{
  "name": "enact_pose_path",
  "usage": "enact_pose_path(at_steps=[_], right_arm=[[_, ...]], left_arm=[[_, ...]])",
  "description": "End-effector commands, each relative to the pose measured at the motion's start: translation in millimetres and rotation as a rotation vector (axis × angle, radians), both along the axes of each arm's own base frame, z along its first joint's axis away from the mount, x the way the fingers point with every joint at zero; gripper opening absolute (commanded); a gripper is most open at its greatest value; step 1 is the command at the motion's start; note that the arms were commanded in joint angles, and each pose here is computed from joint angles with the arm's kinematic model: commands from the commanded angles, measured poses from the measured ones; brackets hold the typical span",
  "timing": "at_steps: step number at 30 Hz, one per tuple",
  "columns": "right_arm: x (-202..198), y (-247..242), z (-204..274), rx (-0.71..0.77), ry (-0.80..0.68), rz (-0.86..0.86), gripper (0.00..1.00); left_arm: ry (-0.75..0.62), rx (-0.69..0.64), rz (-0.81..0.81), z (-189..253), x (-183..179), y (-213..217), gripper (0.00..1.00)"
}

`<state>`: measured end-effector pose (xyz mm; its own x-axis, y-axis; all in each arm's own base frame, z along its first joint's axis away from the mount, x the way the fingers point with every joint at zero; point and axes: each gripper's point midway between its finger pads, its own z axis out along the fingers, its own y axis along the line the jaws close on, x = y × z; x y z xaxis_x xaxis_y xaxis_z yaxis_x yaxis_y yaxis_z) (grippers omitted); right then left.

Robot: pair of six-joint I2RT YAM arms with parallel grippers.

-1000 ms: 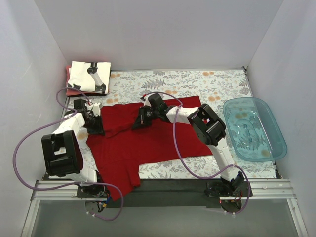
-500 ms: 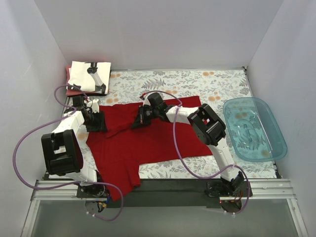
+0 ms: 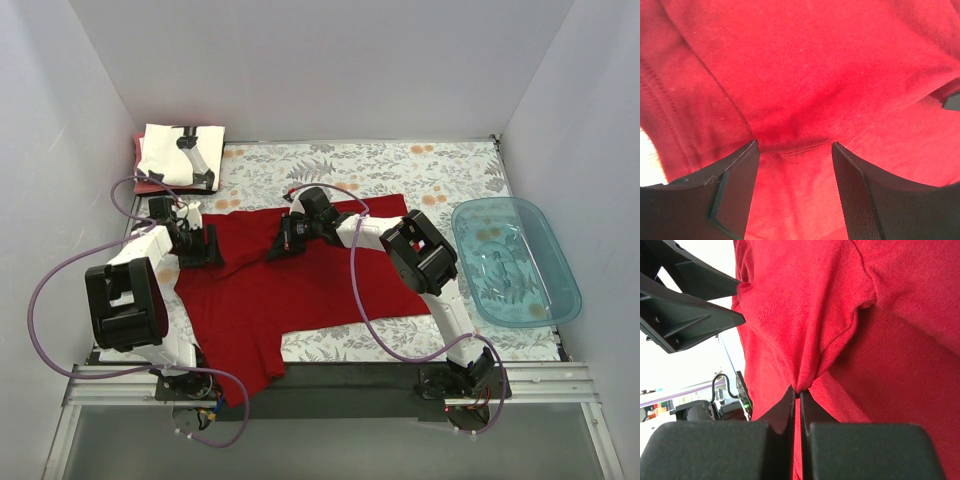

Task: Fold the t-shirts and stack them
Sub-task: Fold the tshirt

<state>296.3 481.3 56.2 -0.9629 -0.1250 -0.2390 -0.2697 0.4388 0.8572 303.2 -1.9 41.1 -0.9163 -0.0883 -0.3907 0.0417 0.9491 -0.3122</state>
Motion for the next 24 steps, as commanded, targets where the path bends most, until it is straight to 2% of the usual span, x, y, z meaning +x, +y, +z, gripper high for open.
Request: enact_pose_path(at_steps=[1, 10, 13, 14, 15, 18, 20, 24], right_arm=[[2, 9, 17, 0.046, -0.032, 0.019, 0.01], [0, 9, 20, 0.051, -0.032, 0.024, 0.01], [0, 9, 23, 0.055, -0.027, 0.023, 0.01], [-1, 8, 25, 0.059, -0.028, 0.025, 0.01], [-1, 9, 27, 0.063, -0.029, 0.027, 0.01], [-3, 9, 31, 0.069, -0.028, 0.033, 0.01], [-4, 8, 34, 0.073, -0.02, 0.033, 0.01], [-9, 6, 41, 0.079, -0.003, 0.034, 0.01]], left_arm=[[-0.041, -0.054, -0.002, 4, 6, -9, 0.58], [-0.037, -0.075, 0.038, 10, 4, -12, 0.56], [-0.046, -0.062, 0.042, 19, 4, -10, 0.43], [-0.044, -0.051, 0.047, 20, 3, -8, 0.36], [-0.038, -0.046, 0.047, 21, 2, -7, 0.24], [-0.01, -0.026, 0.05, 24, -1, -3, 0.05], [0.01, -0.01, 0.05, 24, -4, -1, 0.0], [0.026, 0.042, 0.061, 23, -7, 9, 0.0]])
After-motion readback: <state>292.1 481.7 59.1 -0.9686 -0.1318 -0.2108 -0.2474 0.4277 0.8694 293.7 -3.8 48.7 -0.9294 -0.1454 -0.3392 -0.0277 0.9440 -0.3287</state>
